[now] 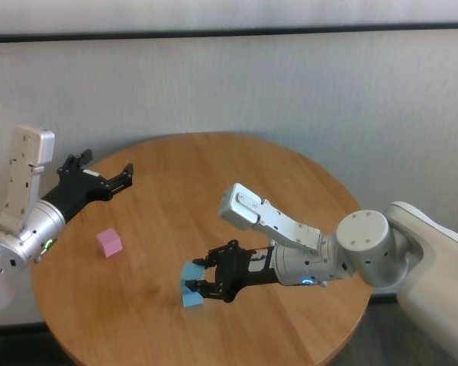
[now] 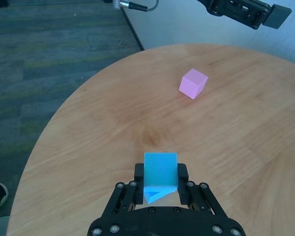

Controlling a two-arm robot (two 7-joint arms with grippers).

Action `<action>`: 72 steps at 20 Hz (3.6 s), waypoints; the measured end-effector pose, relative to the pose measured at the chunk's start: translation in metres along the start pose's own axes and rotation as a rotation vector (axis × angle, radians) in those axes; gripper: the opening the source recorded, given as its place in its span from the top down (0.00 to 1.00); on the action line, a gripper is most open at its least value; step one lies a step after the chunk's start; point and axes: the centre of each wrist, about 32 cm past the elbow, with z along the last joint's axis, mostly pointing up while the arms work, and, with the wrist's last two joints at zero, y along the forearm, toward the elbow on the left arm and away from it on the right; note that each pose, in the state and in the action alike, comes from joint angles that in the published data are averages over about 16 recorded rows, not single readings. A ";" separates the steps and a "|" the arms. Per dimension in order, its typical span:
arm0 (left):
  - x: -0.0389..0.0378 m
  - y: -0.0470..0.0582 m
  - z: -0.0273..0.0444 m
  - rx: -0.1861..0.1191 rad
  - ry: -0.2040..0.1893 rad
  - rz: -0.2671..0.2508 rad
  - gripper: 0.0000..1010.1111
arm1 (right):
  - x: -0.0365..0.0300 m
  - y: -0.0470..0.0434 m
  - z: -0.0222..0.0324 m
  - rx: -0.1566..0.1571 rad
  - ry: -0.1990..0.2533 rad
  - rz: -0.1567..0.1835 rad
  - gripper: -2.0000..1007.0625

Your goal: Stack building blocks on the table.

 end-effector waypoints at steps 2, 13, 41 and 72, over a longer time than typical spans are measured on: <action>0.0000 0.000 0.0000 0.000 0.000 0.000 0.01 | 0.0008 0.0009 0.0006 -0.004 -0.001 0.002 0.63; 0.0000 0.000 0.0000 0.000 0.000 0.000 0.01 | 0.0034 0.0037 0.0028 -0.021 -0.012 0.007 0.63; 0.0000 0.000 0.0000 0.000 0.000 0.000 0.01 | 0.0025 -0.0068 0.0012 0.038 0.005 -0.026 0.05; 0.0150 0.044 0.0207 0.100 -0.007 -0.137 0.01 | 0.0006 -0.0510 -0.0238 0.152 0.096 -0.432 0.01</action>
